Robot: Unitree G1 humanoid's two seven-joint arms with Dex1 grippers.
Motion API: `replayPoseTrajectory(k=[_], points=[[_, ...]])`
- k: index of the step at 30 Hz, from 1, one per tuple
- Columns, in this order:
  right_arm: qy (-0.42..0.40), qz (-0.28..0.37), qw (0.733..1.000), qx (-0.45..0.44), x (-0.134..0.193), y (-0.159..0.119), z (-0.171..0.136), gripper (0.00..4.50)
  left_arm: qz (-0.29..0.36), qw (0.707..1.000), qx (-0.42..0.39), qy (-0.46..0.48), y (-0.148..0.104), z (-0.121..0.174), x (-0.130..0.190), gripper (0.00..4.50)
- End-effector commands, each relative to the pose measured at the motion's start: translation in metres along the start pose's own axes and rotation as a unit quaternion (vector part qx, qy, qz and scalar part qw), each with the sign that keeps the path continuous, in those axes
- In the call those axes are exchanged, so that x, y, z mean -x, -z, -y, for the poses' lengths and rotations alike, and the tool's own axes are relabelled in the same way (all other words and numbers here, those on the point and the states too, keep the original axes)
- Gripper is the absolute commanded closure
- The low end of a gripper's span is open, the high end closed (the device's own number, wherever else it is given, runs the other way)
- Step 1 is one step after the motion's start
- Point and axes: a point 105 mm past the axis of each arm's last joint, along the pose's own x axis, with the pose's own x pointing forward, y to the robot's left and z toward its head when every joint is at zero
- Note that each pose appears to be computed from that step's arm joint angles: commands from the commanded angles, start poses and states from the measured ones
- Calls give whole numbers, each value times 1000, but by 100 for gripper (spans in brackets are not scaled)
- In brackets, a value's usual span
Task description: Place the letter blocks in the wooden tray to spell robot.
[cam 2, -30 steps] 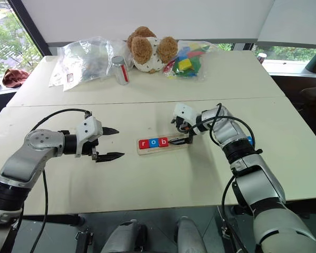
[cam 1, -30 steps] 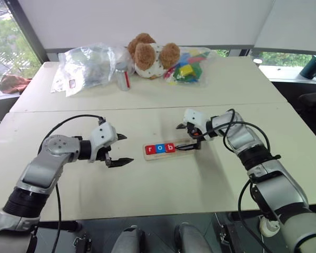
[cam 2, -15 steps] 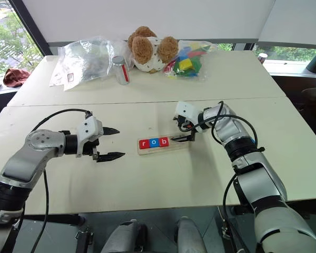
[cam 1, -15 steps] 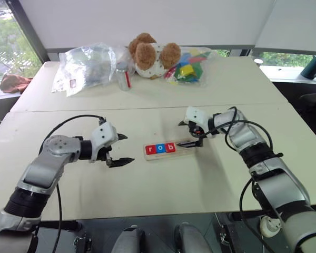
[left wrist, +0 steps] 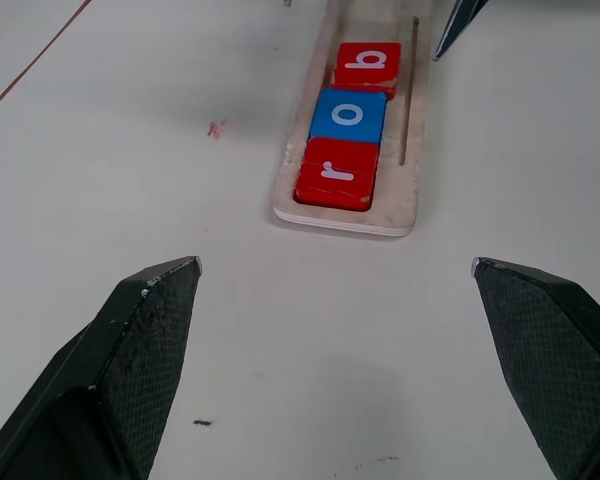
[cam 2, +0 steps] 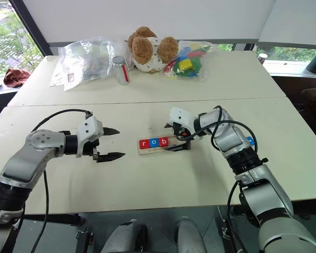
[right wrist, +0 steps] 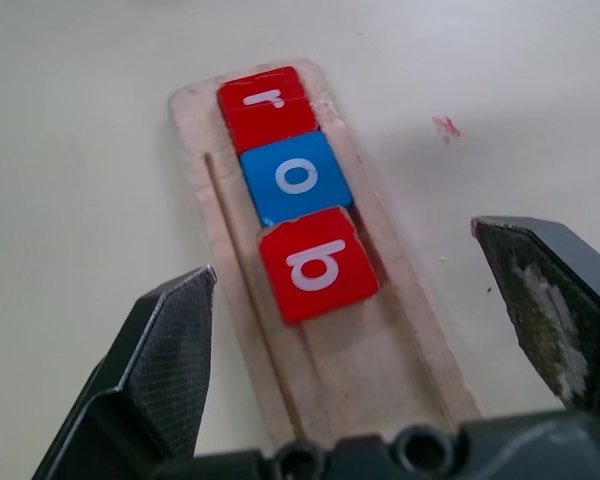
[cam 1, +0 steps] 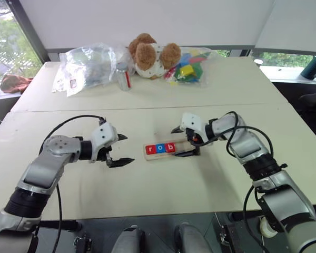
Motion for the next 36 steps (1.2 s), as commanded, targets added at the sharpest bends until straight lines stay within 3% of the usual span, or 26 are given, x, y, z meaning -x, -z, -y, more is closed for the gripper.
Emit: replayPoseTrajectory(k=[1,17,20,22,25,29,32,36], points=[[23,0,999,25,1,-8,13,3,11,1000,-13,-6,-8,-2,3,0],[16,15,1000,20,6,-13,13,3,11,1000,-12,-8,-7,0,3,0],[39,41,998,-13,31,-23,17,3,13,1000,-14,-8,-10,0,5,0],[113,62,990,-64,60,-30,35,3,29,1000,-10,-5,-18,1,9,0],[225,70,963,-131,92,-26,54,3,48,999,-4,2,-27,2,14,0],[396,54,886,-236,124,2,63,3,77,997,-3,27,-47,5,13,0],[463,32,833,-302,124,26,53,3,85,995,-14,47,-56,7,10,0],[498,19,788,-362,108,46,40,3,89,995,-22,50,-61,1,3,0]])
